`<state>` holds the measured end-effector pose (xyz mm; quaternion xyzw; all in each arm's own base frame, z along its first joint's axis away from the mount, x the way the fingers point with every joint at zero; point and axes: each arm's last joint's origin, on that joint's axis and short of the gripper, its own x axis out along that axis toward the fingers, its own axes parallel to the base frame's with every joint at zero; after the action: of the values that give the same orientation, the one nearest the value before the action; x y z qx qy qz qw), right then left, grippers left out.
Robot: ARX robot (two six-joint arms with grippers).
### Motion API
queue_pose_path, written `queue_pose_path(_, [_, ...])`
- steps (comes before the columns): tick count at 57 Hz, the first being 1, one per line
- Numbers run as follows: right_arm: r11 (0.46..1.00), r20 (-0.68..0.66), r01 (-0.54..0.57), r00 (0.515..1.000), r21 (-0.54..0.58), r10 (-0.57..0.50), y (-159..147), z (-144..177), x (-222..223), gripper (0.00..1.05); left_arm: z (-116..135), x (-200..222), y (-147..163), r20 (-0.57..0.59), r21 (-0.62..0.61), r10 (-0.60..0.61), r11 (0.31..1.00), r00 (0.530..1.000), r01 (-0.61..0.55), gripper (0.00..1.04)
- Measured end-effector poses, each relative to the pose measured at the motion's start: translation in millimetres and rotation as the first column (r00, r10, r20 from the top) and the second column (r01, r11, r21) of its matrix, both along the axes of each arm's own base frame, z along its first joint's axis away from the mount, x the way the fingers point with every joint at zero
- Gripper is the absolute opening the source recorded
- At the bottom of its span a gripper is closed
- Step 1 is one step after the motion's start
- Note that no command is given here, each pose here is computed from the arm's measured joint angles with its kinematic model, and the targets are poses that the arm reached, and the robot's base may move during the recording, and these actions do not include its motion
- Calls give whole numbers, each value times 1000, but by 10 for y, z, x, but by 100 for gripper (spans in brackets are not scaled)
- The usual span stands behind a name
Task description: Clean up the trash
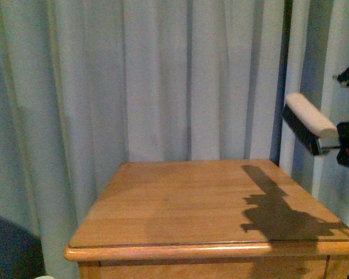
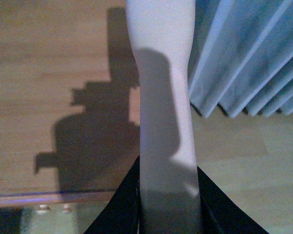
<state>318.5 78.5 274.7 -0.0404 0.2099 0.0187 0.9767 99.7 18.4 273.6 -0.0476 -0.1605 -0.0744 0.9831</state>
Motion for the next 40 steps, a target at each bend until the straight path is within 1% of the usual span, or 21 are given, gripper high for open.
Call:
queue_pose_path(4, [1000, 64, -7, 998, -17, 8, 10, 105, -156, 20, 0, 0, 0, 0, 0, 0, 1000, 1000, 0, 27])
queue_pose_path(10, [999, 186, -9, 982, -32, 15, 22, 278, -586, 20, 0, 0, 0, 0, 0, 0, 1000, 1000, 0, 27])
queue_pose_path(13, [999, 223, -10, 975, -31, 17, 20, 323, -782, 20, 0, 0, 0, 0, 0, 0, 1000, 1000, 0, 27])
queue_pose_path(27, [1000, 342, 0, 940, 3, -1, -21, 434, -1433, 20, 0, 0, 0, 0, 0, 0, 1000, 1000, 0, 27])
queue_pose_path(40, [999, 400, 18, 916, 38, -32, -108, 461, -1844, 20, 0, 0, 0, 0, 0, 0, 1000, 1000, 0, 27])
